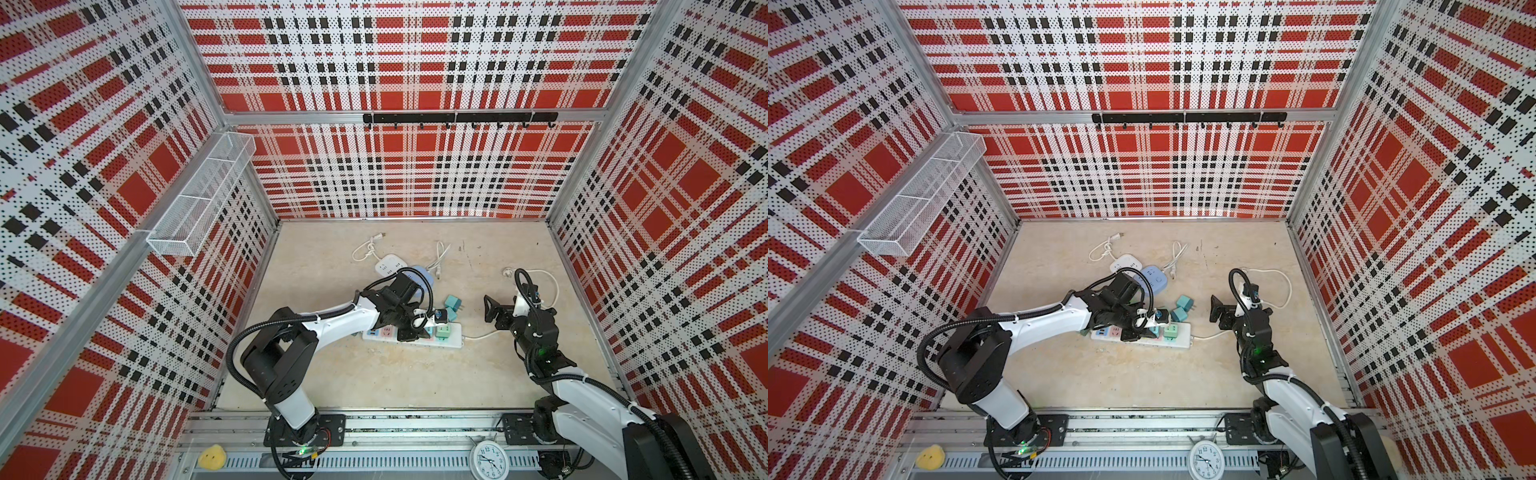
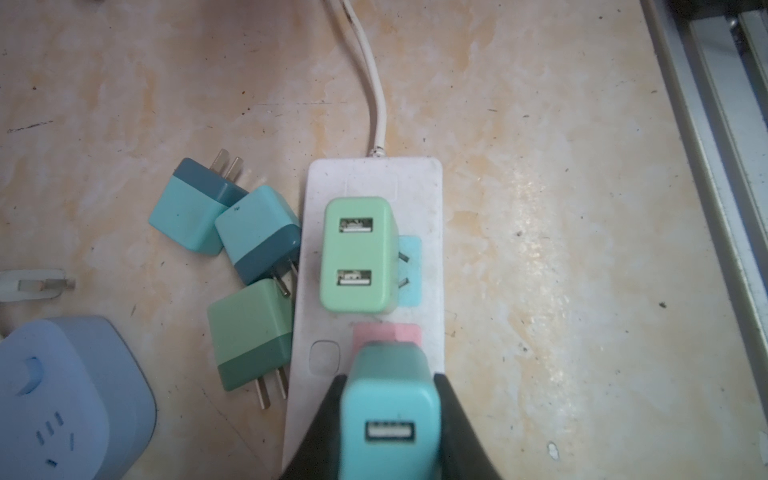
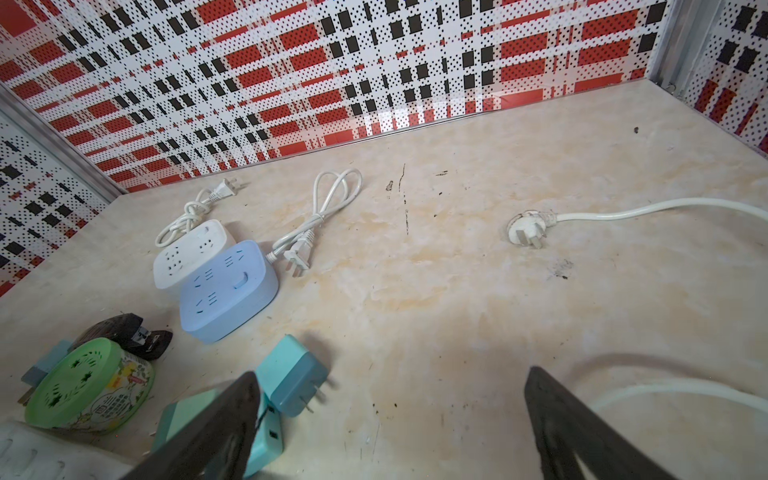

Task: Insert the plug
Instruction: 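Carry the teal adapter with the left gripper over the strip beside the mint-green adapter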

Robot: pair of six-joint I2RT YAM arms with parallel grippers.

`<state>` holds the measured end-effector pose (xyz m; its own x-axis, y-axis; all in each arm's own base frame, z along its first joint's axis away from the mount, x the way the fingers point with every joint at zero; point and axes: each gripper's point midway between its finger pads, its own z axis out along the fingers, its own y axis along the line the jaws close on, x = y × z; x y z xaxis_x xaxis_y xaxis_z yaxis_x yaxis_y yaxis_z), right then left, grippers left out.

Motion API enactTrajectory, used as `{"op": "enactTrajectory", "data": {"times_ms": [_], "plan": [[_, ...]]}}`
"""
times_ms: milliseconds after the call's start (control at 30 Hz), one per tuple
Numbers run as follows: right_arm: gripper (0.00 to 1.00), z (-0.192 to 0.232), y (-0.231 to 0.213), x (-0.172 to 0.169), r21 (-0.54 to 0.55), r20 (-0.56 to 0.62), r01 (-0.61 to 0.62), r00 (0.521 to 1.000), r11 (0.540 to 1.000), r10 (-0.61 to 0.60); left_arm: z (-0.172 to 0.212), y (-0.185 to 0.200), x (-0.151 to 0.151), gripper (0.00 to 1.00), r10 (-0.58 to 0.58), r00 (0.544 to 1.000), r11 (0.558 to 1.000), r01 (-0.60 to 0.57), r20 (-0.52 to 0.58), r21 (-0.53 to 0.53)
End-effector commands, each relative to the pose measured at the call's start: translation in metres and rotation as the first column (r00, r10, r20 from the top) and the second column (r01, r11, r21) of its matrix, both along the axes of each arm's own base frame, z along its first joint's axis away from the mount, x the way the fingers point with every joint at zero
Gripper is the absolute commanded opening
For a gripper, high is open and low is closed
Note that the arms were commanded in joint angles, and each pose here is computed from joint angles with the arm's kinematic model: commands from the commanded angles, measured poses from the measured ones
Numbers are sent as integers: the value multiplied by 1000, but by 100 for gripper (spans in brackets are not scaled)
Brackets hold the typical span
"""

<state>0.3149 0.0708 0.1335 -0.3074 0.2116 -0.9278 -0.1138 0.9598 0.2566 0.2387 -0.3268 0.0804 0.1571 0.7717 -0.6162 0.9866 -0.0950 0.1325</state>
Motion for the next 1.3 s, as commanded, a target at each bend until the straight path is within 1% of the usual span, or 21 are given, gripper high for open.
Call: {"op": "enactTrajectory", "data": {"times_ms": [0,167,600,733,800,933,1033,1167,1267], "plan": [[100,19,4,8,21,50,-13,999,1000,12,2,-7,6,0,-16,1000,1000,17,7,-22],[100,19,3,6,25,53,-7,999,1000,6,-7,-9,9,0,-13,1000,1000,13,2,-20],[100,18,5,8,24,45,-19,999,1000,18,-11,-11,9,0,1,999,1000,-2,-40,-24],[100,18,4,6,26,49,-14,999,1000,13,-12,-27,8,0,5,998,1000,-6,-55,-18],[100,19,4,7,25,49,-14,999,1000,12,-14,-36,7,0,18,997,1000,-18,-78,6],[100,18,5,8,24,47,-18,999,1000,17,-17,-49,5,0,88,988,995,-81,-126,59],[100,18,6,7,25,46,-22,999,999,21,-20,-53,-1,0,123,985,990,-113,-124,82],[100,19,4,6,28,50,-14,999,1000,13,-19,-64,-25,0,74,990,995,-65,-120,80],[100,19,2,4,31,54,-3,999,1000,2,-20,-67,-35,0,58,988,997,-49,-141,66]]}}
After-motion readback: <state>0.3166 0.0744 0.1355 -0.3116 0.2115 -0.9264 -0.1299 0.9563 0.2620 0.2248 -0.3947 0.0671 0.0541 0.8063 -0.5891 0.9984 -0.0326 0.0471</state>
